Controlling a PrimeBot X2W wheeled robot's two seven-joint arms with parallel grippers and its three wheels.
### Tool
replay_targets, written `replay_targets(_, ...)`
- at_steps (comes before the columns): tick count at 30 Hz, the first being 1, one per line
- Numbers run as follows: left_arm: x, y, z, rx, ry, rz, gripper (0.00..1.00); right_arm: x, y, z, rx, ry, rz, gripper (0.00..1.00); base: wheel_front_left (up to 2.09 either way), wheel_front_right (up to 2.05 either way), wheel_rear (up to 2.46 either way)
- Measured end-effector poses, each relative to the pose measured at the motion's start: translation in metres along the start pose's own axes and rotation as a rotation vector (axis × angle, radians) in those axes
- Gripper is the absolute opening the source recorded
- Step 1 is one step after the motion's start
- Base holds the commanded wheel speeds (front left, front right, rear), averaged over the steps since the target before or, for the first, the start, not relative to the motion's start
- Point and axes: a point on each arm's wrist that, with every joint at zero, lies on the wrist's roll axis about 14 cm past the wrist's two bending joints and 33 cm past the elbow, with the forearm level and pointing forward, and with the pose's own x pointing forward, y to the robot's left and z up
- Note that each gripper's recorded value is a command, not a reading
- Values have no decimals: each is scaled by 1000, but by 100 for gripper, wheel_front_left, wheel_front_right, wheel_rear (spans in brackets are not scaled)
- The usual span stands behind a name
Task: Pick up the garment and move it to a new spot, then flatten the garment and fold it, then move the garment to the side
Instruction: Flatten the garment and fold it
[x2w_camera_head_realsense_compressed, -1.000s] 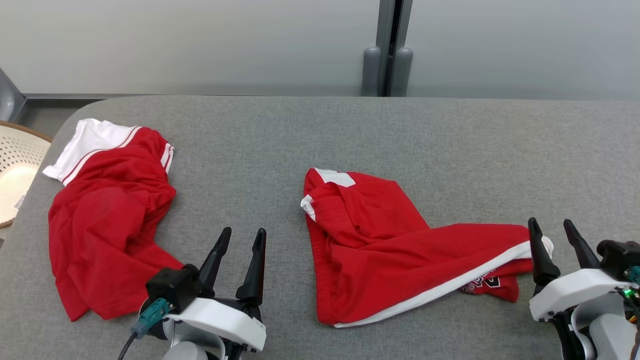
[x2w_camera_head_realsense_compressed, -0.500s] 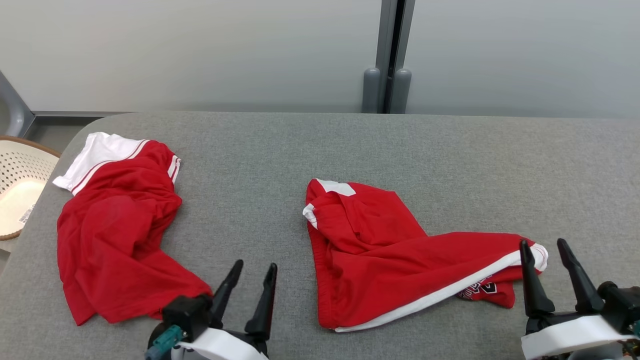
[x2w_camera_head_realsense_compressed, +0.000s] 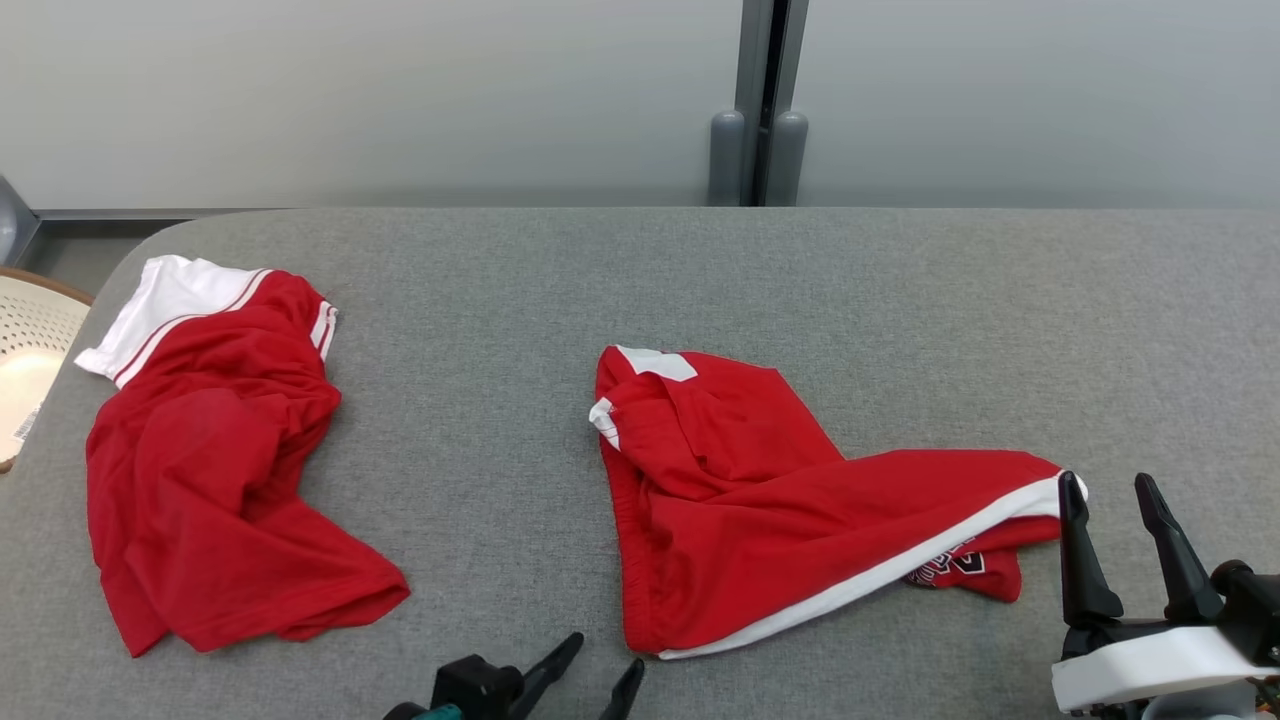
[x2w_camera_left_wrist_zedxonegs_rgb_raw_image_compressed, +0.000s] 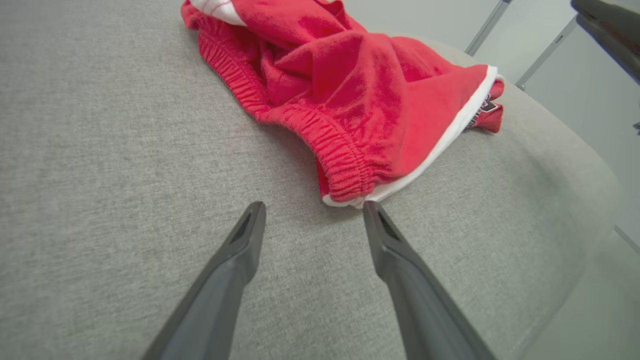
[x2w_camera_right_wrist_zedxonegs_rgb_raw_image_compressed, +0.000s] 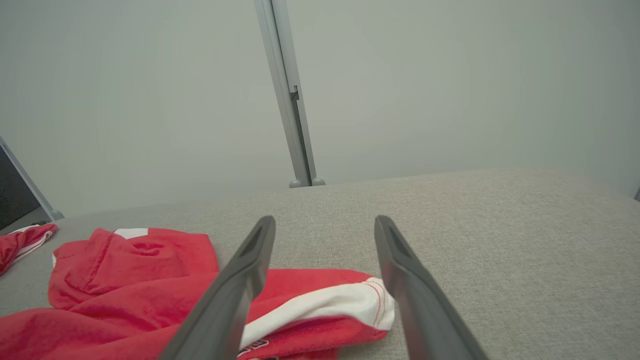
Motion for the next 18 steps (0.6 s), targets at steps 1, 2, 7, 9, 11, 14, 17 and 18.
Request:
replay_targets(1, 1, 1, 1, 0, 3, -3, 100, 0, 0, -1, 0, 2, -2, 100, 0, 0, 0)
replay_targets(2, 3, 2, 1, 1, 6, -6, 100, 0, -1, -2, -1, 4, -3, 100, 0, 0, 0)
replay_targets(7, 13, -8, -6, 3, 46, -49, 100, -1, -9, -4, -2, 11, -27, 100, 0, 0, 0)
replay_targets(9, 17, -14, -8, 6, 60, -74, 100, 1, -13, -3, -4, 8, -37, 100, 0, 0, 0)
replay_targets(11, 21, -18, -8, 8, 68, -97, 100, 1, -17, -3, -5, 9, -47, 100, 0, 0, 0)
replay_targets(14, 25, -20, -7, 2, 72, -108, 100, 1, -21, -4, -6, 13, -60, 100, 0, 0, 0)
replay_targets(17, 26, -18, -6, 1, 73, -106, 100, 2, -22, -4, -6, 12, -62, 100, 0, 0, 0)
replay_targets(18, 26, -18, -6, 1, 74, -107, 62, 2, -23, -4, -5, 12, -63, 100, 0, 0, 0)
